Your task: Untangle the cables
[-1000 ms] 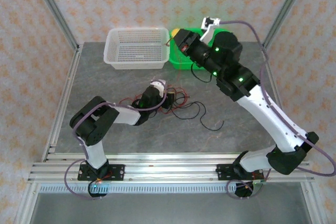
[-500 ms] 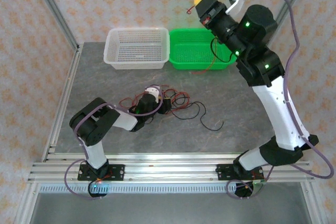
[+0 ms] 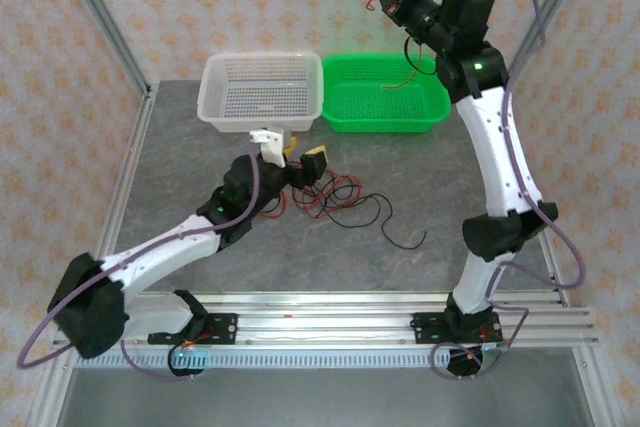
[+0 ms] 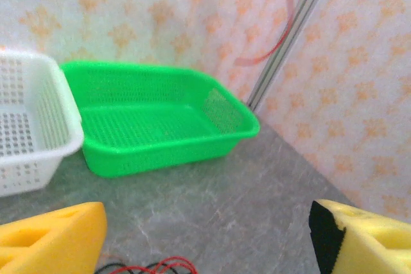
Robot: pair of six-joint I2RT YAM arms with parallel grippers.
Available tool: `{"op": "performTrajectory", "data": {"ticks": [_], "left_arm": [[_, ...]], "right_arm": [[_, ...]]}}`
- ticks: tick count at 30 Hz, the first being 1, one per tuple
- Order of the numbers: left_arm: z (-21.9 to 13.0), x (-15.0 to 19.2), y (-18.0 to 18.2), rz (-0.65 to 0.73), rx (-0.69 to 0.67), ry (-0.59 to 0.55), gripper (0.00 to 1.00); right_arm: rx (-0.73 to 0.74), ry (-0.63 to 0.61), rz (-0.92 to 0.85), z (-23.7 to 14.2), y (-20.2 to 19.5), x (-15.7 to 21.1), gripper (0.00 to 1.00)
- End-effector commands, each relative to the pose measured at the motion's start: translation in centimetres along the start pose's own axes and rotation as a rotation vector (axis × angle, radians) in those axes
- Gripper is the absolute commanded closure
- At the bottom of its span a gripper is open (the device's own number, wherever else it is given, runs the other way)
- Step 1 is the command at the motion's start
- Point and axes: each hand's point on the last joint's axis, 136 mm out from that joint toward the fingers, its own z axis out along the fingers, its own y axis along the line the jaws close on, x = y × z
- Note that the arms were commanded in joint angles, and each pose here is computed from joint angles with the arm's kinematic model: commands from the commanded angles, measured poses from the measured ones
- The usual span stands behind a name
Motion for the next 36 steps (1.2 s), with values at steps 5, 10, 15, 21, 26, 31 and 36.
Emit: {"op": "performTrajectory", "data": {"ticks": [5,10,15,21,26,31,36], "left_arm": [[-4.5,-1.7,1.1,0.033,-0.079,0.005,0.01],[-7.1,-1.6,1.8,-0.045,-0.079,-0.021,0.01],[-8.2,-0.9,2.3,-0.082,-0.098,0.023,0.01],[-9.2,-0.9,2.9,-0.132,-0.137,0.037,0.01],[-9.8,-0.9,3.4,-0.161,-0.172,0.056,0.02],[-10.2,-0.4,4.1,-0.188,-0.223,0.085,0.03],[-10.4,0.7,5.1,-0.221,-0.290,0.130,0.03]], "right_arm": [[-0.010,0.036,-0.058,4.6,-6.3,-0.4,1.00],[0.065,0.076,-0.012,8.2,-13.5,1.4,1.00],[0.202,0.128,0.024,10.7,-21.3,4.8,1.00],[0.473,0.221,0.043,11.3,-31.6,10.6,1.00],[0.722,0.300,0.017,9.0,-38.8,14.8,1.00],[0.877,0.389,-0.043,6.7,-42.6,17.5,0.98],[0.957,0.436,-0.136,5.2,-43.0,17.4,0.76]]}}
